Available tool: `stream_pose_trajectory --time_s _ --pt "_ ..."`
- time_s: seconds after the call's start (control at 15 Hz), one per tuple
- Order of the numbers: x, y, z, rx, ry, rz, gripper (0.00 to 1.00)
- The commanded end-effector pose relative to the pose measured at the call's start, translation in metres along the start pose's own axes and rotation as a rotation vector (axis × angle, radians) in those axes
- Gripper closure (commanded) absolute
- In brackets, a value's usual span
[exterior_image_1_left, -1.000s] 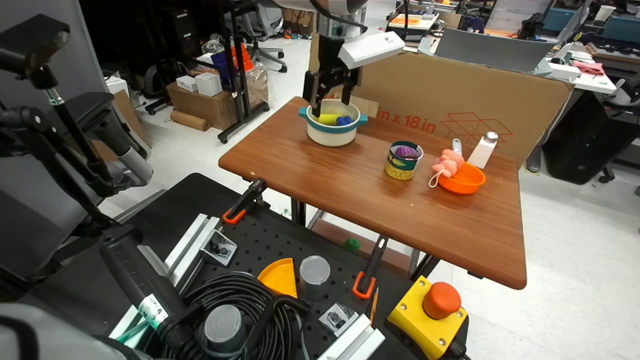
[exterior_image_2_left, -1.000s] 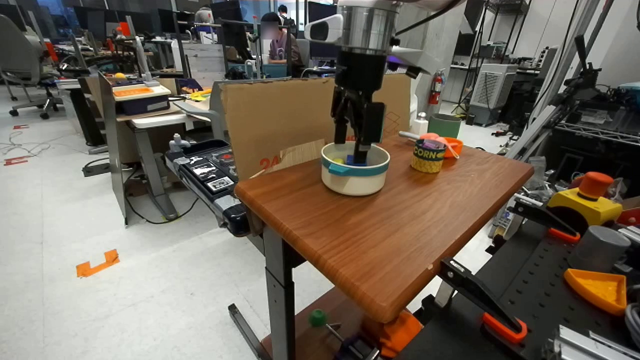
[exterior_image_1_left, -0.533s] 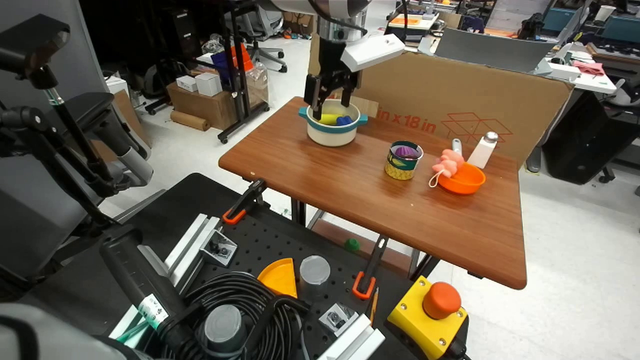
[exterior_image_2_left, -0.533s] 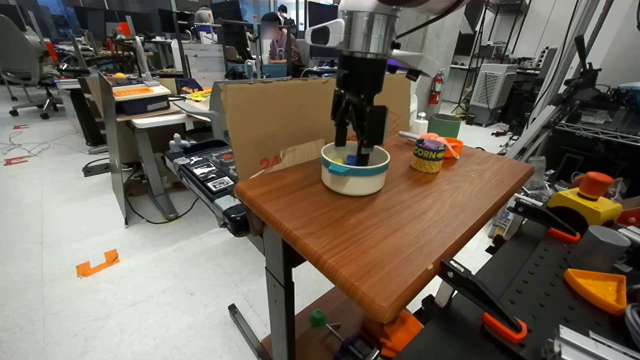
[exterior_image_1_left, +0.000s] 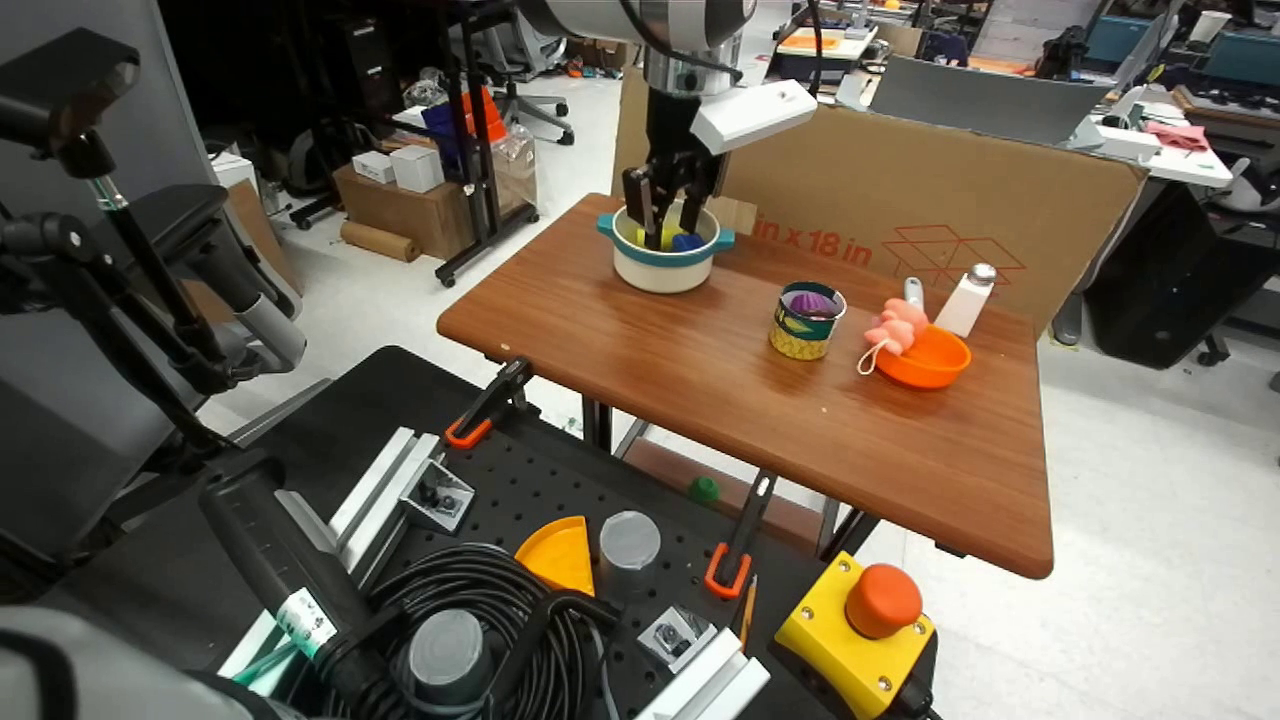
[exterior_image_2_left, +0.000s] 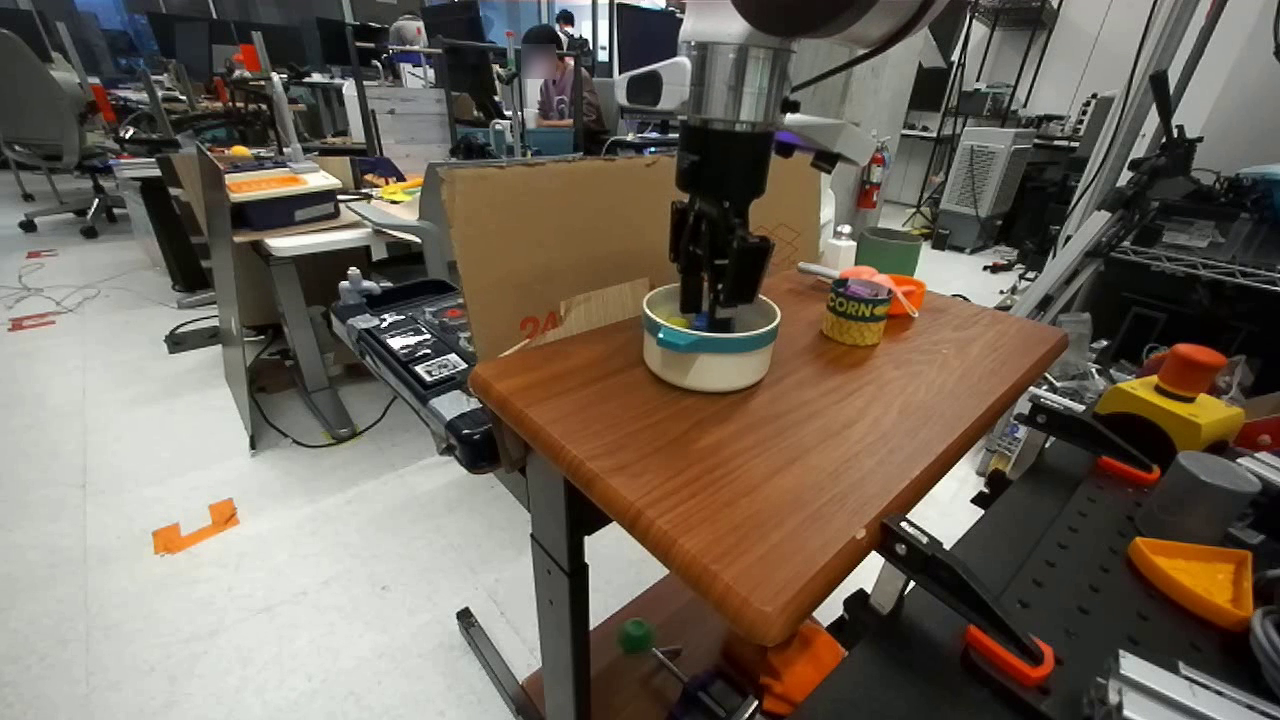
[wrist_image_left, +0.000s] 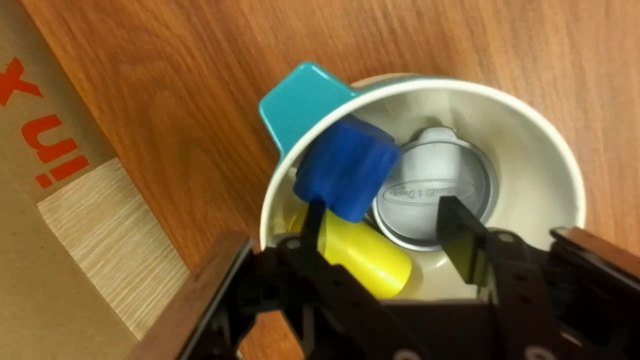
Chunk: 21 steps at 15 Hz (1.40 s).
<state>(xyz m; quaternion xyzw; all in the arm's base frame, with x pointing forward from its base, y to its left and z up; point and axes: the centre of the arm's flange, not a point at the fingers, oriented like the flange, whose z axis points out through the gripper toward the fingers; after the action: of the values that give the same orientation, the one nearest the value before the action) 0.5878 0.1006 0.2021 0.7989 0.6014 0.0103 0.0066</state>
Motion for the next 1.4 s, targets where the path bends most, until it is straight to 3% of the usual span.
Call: stream_pose_trajectory --time_s 0.0,0.2,0.33,0.87,1.33 --pt "0.003 0.014 0.010 -0.009 -0.028 -0.025 0.69" --pt "0.003 0.018 0.011 -0.016 -0.032 -0.026 0.93" --pt "0.003 0.018 0.011 -0.015 -0.032 -0.028 1.00" --pt "0.005 0.007 -0.002 -0.036 -0.007 -0.051 0.99" --pt "0.012 -0.012 -0.032 -0.111 0.041 -0.066 0.99"
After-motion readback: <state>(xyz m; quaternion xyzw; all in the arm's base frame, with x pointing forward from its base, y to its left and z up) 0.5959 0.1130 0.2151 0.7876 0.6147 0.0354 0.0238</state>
